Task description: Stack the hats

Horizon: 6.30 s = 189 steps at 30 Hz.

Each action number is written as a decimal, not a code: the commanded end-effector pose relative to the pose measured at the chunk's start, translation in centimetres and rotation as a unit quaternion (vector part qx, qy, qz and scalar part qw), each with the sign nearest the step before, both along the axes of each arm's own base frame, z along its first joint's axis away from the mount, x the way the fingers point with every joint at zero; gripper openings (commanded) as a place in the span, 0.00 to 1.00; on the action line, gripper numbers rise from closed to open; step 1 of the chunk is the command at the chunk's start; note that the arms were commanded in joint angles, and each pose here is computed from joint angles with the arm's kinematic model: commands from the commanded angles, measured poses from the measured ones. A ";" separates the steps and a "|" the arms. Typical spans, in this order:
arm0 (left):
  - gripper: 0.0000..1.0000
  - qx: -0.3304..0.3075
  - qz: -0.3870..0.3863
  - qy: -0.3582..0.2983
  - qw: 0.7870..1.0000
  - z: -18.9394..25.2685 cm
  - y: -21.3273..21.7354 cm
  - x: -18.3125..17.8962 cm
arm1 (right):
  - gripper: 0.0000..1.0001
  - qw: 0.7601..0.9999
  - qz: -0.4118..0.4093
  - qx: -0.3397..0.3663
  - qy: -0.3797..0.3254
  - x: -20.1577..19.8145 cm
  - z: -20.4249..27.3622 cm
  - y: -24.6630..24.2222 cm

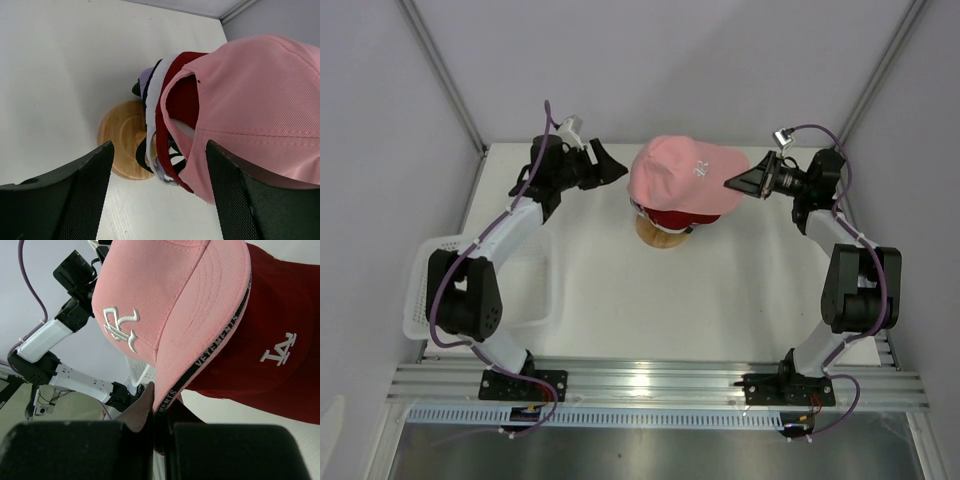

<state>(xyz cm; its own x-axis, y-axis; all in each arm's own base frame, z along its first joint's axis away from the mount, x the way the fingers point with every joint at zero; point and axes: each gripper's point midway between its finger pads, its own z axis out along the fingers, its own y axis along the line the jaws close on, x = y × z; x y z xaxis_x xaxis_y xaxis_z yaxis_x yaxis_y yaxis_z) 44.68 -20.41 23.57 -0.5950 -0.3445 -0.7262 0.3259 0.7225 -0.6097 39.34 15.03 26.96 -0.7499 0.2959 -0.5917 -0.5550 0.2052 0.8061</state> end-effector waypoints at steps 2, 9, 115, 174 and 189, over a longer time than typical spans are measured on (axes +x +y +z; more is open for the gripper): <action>0.76 -0.025 -0.042 -0.031 0.998 2.6 -1.7 0.4 | 0.00 0.998 -0.001 -0.004 -0.057 0.6 1.2 -1.3; 0.74 -0.011 -0.060 -0.025 0.998 2.2 -2.1 -0.2 | 0.00 0.996 0.002 0.068 -0.050 1.1 3.4 -1.5; 0.01 0.194 -0.008 -0.004 0.981 2.9 -1.5 -0.5 | 0.40 0.995 -0.047 0.075 0.056 8.6 -5.2 -5.5; 0.01 0.157 -0.009 -0.064 0.985 6.0 -3.5 -4.3 | 0.00 0.989 -0.033 0.145 0.011 4.4 2.5 -2.6; 0.01 0.176 -0.013 -0.039 0.984 2.8 -4.7 -3.4 | 0.00 0.989 -0.061 0.133 0.035 5.3 -1.8 -5.4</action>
<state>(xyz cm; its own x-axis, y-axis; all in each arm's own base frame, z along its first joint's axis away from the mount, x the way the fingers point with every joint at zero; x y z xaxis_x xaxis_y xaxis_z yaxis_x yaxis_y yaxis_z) 40.71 -24.99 27.08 -0.5320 -0.0449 -0.8456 0.4016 0.8657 -0.2987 44.96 11.25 24.31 -0.8473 0.4863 -0.2135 -0.2583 -0.0261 0.9657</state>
